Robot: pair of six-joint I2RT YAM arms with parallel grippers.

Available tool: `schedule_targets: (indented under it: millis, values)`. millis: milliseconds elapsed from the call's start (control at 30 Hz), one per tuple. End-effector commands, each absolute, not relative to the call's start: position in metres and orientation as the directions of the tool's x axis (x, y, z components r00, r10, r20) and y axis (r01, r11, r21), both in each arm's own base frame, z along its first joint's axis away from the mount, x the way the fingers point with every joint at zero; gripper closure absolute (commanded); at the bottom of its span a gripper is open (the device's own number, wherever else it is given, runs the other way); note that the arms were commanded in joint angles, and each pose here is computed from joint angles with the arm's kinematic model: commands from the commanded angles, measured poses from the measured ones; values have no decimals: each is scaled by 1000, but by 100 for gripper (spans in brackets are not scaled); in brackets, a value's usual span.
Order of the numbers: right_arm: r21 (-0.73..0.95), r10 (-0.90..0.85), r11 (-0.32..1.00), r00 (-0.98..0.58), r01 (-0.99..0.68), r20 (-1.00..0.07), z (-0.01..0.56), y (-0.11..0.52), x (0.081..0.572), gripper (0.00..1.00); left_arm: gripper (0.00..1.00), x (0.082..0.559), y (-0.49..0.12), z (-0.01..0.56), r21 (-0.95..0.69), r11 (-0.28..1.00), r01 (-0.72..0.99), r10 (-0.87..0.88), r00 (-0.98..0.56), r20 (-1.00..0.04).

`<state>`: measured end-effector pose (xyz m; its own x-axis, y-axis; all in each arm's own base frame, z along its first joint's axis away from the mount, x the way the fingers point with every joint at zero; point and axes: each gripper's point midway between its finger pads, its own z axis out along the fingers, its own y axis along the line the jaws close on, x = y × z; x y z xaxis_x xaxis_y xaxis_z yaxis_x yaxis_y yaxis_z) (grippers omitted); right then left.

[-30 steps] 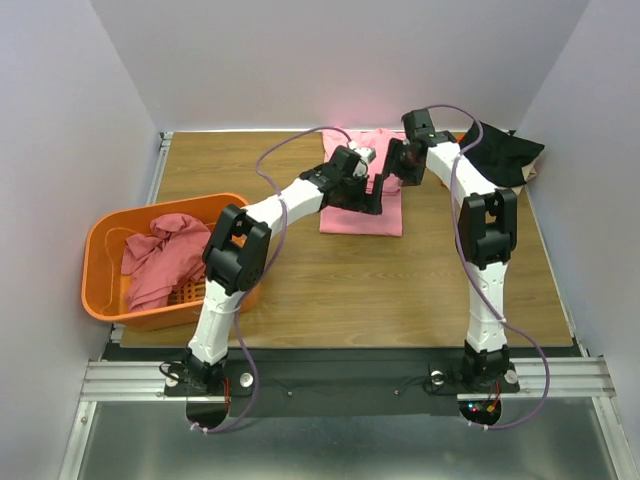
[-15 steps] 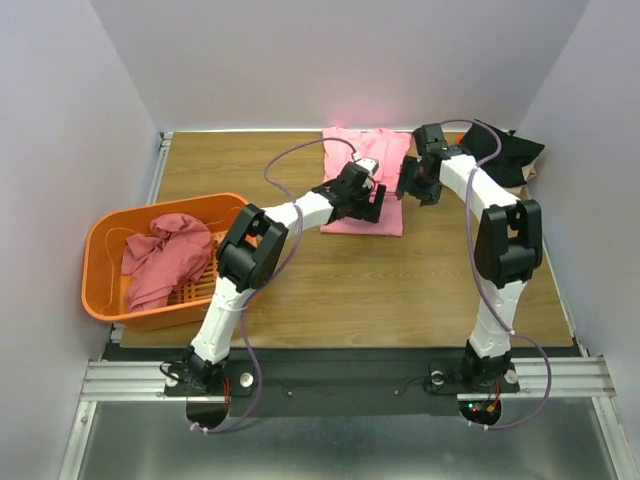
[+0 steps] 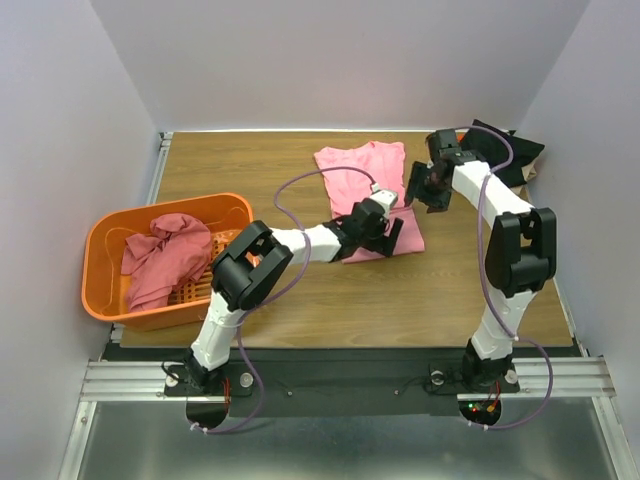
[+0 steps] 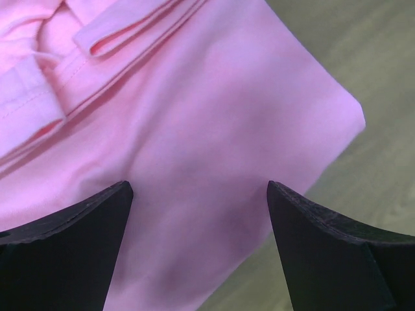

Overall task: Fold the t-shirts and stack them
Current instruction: Fold the tshirt

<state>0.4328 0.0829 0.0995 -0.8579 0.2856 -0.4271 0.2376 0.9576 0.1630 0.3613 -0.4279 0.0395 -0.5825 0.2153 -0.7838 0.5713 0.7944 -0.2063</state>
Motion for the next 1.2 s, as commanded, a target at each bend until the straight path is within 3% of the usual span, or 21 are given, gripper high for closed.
schedule_targets:
  millis: [0, 267, 567, 800, 1167]
  values:
    - [243, 256, 957, -849, 156, -462, 128, 96, 424, 31, 3, 293, -403, -9, -191, 801, 567, 335, -690, -641]
    - [310, 183, 949, -910, 64, -371, 114, 121, 367, 32, 3, 234, -390, -1, -182, 808, 561, 340, -695, -634]
    - [356, 100, 934, -939, -26, -330, 110, 153, 332, 32, 2, 249, -385, 114, -259, 832, 491, 137, -634, -761]
    - [351, 28, 934, -960, -75, -279, 93, 180, 301, 32, 2, 241, -364, 157, -357, 834, 420, -15, -630, -777]
    - [325, -20, 940, -968, -103, -249, 72, 193, 317, 32, 2, 216, -371, 123, -357, 789, 500, 61, -642, -764]
